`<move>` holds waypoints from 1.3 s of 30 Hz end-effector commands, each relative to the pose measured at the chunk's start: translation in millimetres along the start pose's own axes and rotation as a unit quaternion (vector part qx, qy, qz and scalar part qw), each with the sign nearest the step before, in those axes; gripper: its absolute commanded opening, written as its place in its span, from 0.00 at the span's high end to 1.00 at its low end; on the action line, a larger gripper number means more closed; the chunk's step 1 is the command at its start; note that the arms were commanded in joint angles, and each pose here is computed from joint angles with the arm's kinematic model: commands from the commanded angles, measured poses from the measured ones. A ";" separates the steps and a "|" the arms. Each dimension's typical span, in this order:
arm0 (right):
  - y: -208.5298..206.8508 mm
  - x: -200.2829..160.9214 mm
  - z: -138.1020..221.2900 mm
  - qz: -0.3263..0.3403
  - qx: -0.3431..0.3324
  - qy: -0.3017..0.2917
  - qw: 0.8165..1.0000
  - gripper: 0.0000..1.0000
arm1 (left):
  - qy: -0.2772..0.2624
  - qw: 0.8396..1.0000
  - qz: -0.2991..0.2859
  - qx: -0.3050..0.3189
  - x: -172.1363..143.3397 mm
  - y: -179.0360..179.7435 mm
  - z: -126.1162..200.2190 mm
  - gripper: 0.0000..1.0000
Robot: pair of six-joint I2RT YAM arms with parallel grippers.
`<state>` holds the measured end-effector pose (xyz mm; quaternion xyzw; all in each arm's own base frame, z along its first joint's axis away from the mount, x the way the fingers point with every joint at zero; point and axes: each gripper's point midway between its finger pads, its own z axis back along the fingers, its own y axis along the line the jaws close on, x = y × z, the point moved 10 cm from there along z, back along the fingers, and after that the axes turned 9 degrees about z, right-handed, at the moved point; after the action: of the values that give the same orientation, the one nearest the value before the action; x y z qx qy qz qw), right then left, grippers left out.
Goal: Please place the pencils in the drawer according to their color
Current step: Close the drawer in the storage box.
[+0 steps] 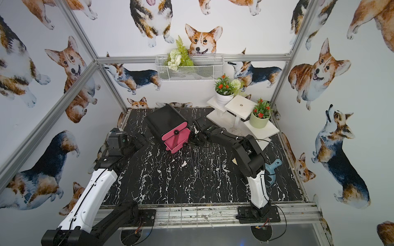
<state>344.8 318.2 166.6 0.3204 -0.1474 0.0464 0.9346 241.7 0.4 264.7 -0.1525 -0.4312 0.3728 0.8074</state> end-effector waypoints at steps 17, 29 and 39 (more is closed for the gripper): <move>14.7 30.9 -25.6 -0.061 0.100 -0.088 0.989 0.90 | -0.006 1.000 0.006 -0.016 4.6 -6.3 -0.4 0.00; 17.0 39.0 -35.6 -0.085 0.130 -0.109 0.982 0.89 | 0.011 1.000 0.009 -0.022 1.7 -7.1 -4.3 0.00; 6.7 14.7 -39.3 -0.090 0.128 -0.100 0.983 0.85 | 0.062 0.997 0.017 -0.047 -14.2 -9.9 -10.9 0.00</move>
<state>368.8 345.2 137.5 0.4310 -0.1860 -0.0547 0.8813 249.6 -10.0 258.1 -0.1951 -0.4044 0.3598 0.8179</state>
